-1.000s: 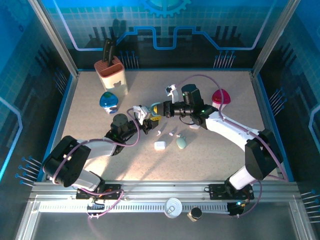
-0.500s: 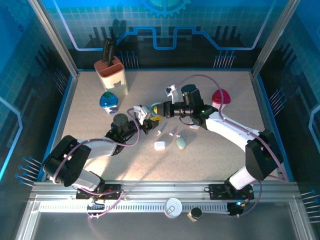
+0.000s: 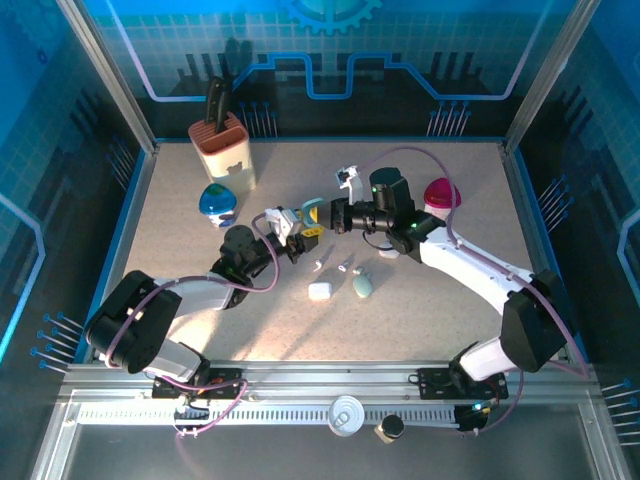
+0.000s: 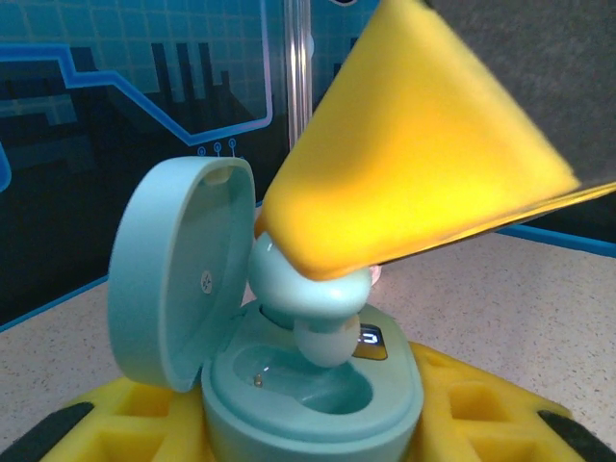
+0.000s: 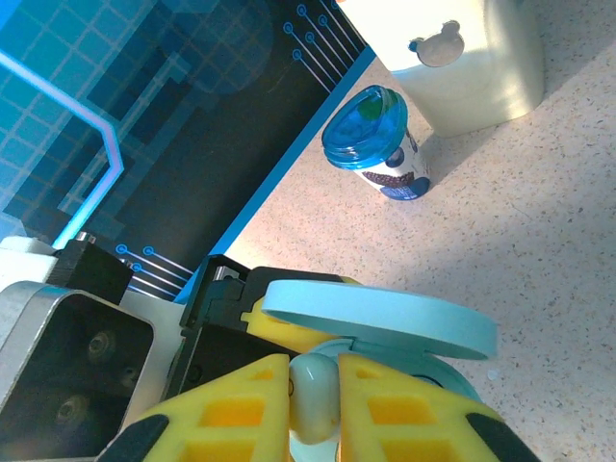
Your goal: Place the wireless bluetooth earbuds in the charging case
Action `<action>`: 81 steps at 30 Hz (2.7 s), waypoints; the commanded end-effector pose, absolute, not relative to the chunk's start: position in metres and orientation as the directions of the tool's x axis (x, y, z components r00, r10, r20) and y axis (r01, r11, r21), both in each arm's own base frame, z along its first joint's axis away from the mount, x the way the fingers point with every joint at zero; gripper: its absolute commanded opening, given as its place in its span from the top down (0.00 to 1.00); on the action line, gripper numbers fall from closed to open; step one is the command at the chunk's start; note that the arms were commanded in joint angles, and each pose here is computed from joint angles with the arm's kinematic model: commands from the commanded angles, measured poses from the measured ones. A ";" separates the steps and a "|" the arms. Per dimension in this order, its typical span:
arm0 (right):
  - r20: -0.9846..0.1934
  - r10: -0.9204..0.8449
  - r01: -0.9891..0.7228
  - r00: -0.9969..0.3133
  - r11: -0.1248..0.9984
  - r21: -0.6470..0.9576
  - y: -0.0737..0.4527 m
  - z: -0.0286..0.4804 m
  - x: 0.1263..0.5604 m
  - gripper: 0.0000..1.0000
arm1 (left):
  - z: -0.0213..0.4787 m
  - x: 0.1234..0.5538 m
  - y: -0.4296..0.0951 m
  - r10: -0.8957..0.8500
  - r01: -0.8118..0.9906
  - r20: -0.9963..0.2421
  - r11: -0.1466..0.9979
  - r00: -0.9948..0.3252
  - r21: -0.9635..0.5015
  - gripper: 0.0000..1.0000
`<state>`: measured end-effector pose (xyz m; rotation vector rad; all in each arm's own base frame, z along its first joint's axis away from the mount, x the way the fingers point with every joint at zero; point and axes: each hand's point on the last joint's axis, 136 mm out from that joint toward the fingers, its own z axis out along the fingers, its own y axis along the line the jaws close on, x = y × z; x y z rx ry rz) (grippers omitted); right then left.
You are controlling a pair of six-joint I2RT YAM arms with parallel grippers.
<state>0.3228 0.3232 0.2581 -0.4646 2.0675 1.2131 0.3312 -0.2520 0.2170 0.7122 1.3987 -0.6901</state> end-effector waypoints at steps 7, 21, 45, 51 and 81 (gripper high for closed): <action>-0.696 -0.016 -0.620 -0.718 0.469 0.629 0.340 0.253 0.315 0.84 | 0.231 0.336 -0.256 -0.027 0.785 -0.994 0.616 0.108 0.069 0.72; -0.647 -0.028 -0.533 -0.762 0.595 0.602 0.327 0.222 0.321 0.80 | 0.246 0.335 -0.252 -0.049 0.773 -0.992 0.631 0.120 0.063 0.72; -0.807 -0.006 -0.645 -0.591 0.605 0.467 0.309 0.296 0.328 0.62 | 0.207 0.316 -0.257 0.138 0.797 -0.967 0.548 0.213 0.254 0.72; -0.723 -0.119 -0.604 -0.680 0.650 0.461 0.317 0.263 0.338 0.70 | 0.225 0.312 -0.253 0.092 0.784 -0.966 0.569 0.241 0.250 0.72; -0.418 0.096 -0.385 -0.904 0.246 0.890 0.311 0.270 0.309 0.37 | 0.268 0.309 -0.268 -0.200 0.874 -0.966 0.483 0.165 0.050 0.71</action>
